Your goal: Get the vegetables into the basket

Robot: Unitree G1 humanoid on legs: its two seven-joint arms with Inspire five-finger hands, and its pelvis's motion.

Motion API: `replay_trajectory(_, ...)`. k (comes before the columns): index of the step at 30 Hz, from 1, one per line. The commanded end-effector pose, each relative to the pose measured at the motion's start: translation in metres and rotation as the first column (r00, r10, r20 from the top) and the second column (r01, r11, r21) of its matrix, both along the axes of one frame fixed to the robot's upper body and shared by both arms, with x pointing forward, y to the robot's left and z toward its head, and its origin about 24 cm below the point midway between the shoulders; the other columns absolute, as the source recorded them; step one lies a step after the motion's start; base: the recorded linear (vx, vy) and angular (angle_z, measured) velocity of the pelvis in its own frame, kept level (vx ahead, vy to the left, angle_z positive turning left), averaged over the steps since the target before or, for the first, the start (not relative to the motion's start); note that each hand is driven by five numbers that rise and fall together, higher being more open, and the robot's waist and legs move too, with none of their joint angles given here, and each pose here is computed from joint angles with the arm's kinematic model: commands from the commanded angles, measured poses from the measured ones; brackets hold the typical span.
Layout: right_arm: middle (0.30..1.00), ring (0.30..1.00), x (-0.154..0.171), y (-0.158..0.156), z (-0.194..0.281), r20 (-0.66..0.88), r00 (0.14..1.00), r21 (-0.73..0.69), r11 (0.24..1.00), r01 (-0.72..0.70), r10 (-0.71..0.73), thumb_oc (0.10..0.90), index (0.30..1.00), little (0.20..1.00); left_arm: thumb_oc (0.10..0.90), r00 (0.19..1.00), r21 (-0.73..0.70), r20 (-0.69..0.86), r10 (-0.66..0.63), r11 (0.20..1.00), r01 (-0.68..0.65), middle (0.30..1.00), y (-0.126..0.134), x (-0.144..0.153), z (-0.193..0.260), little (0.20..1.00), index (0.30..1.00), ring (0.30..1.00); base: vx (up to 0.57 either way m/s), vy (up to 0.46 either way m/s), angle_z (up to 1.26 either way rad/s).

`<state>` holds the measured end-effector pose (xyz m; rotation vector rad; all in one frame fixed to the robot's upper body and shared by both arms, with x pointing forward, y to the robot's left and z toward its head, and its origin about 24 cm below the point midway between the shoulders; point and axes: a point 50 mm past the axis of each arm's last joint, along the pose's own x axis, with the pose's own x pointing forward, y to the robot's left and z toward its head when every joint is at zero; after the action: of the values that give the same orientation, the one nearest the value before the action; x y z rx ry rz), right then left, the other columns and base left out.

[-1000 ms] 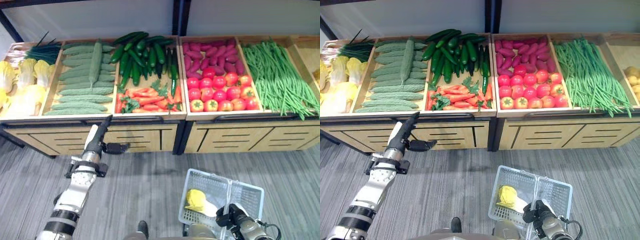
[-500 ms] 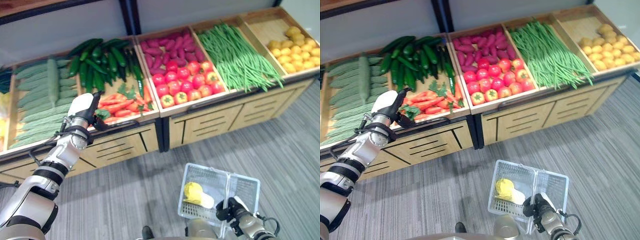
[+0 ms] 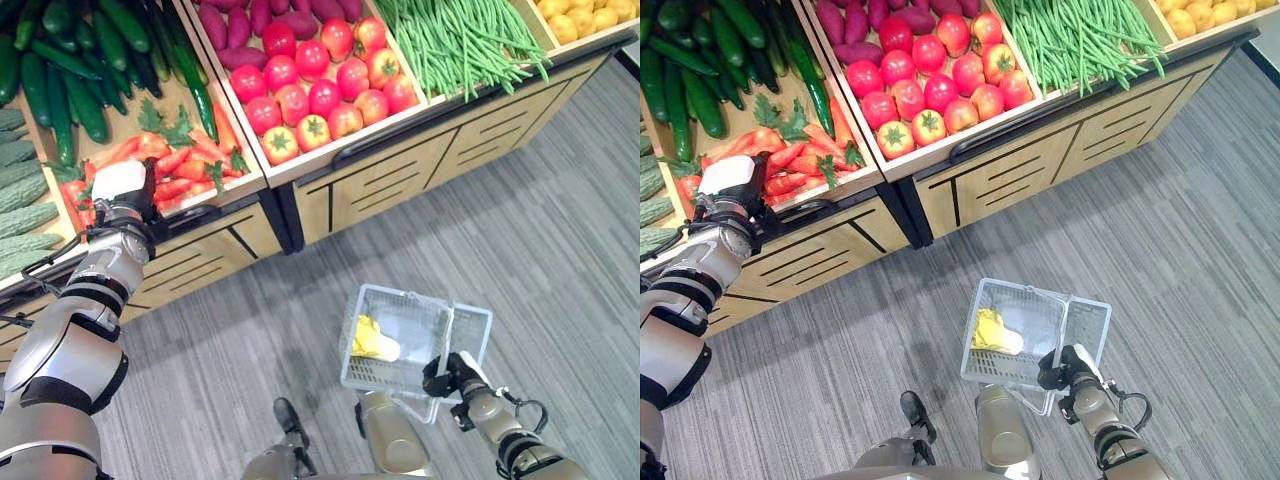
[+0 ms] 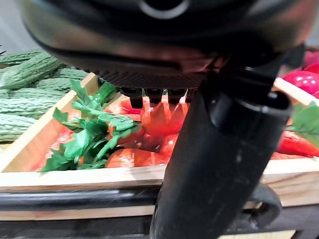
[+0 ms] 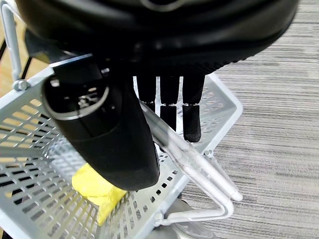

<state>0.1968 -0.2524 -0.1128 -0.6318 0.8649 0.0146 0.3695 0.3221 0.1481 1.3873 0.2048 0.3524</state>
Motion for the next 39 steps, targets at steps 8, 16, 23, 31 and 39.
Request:
replay_trajectory(8,0.300,0.300,-0.057,-0.002,-0.028,-0.261,0.961,-0.056,0.992,-0.110,0.092,0.400,0.300,0.300,0.900,0.920,0.098,0.388,-0.047,0.995,0.010,1.000,0.010,-0.006,0.106,1.000,1.000,1.000,0.03,-0.010,-0.02)
replay_trajectory(16,0.300,0.300,-0.064,-0.005,-0.030,-0.286,0.956,-0.056,0.994,-0.093,0.073,0.400,0.300,0.300,0.900,0.850,0.106,0.482,-0.212,0.977,0.184,1.000,-0.020,-0.016,0.118,1.000,1.000,1.000,0.00,-0.002,0.10)
replay_trajectory(23,0.300,0.300,-0.078,-0.014,-0.032,-0.337,0.941,-0.073,0.995,-0.073,0.045,0.400,0.300,0.300,0.900,0.797,0.150,0.540,-0.270,0.963,0.224,1.000,-0.031,-0.028,0.127,1.000,1.000,1.000,-0.02,0.009,0.13)
replay_trajectory(31,0.300,0.300,-0.073,-0.018,-0.029,-0.324,0.945,-0.092,0.992,-0.087,0.053,0.400,0.300,0.300,0.900,0.839,0.158,0.513,-0.182,0.981,0.116,1.000,-0.017,-0.014,0.144,1.000,1.000,1.000,-0.01,0.003,0.03)
replay_trajectory(39,0.300,0.300,-0.067,-0.012,-0.028,-0.300,0.951,-0.081,0.991,-0.105,0.076,0.400,0.300,0.300,0.900,0.885,0.166,0.463,-0.036,0.985,-0.047,1.000,0.002,-0.001,0.161,1.000,1.000,1.000,0.01,0.008,-0.08)
